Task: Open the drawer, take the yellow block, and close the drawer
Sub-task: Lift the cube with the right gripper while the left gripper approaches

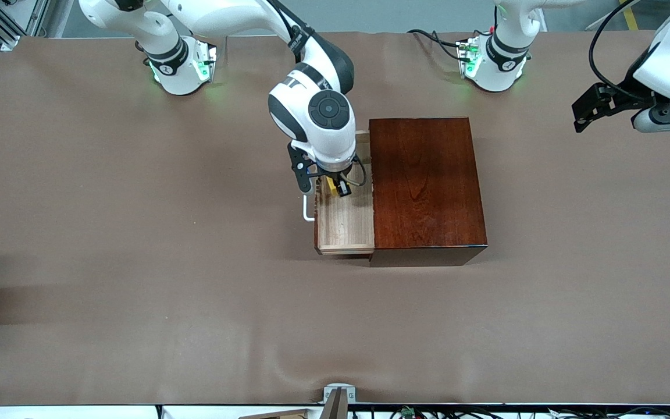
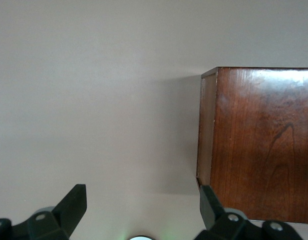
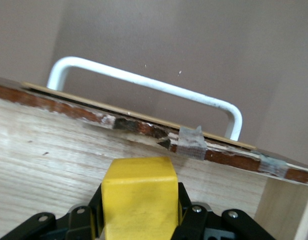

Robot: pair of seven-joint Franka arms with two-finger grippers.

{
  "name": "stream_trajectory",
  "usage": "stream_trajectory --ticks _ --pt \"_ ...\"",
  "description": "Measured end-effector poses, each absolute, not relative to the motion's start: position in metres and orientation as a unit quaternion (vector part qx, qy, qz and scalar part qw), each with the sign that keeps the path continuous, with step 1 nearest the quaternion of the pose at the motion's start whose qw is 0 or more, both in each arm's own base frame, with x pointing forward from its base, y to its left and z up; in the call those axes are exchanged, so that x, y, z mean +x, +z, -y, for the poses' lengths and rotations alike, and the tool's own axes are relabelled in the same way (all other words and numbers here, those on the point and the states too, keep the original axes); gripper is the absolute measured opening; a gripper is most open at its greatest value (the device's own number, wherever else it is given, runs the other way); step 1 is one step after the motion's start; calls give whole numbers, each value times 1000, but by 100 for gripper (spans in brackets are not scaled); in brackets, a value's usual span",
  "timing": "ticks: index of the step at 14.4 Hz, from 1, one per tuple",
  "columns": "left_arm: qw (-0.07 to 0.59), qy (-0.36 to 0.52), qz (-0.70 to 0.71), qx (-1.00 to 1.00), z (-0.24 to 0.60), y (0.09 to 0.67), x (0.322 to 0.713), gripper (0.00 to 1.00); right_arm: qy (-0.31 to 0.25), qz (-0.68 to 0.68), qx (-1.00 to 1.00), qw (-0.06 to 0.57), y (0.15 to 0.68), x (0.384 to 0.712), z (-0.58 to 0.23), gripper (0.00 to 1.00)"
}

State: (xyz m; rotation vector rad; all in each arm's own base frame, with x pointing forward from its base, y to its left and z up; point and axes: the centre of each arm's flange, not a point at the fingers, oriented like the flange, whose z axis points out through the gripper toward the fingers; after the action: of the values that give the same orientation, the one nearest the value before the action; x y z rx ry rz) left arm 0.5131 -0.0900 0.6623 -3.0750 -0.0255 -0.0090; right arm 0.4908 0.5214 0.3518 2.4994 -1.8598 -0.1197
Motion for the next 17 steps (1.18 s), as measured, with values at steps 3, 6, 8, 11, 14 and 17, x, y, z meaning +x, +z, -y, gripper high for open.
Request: stream_trajectory --ticks 3,6,8,11,14,17 --pt "34 -4 3 -999 110 662 509 100 -38 594 804 14 378 506 -512 56" --pt "36 -4 -2 -999 140 660 503 100 -42 568 821 26 403 519 -498 56" --pt "37 -2 -7 -999 161 656 499 100 -43 556 829 24 420 535 -481 56" --pt "36 0 8 -999 188 648 498 100 -45 528 848 21 443 557 -445 56" --pt "33 9 25 -999 226 633 498 100 -49 489 870 23 451 575 -414 56" --pt "23 14 38 -999 267 617 498 100 -61 454 888 35 447 599 -369 56"
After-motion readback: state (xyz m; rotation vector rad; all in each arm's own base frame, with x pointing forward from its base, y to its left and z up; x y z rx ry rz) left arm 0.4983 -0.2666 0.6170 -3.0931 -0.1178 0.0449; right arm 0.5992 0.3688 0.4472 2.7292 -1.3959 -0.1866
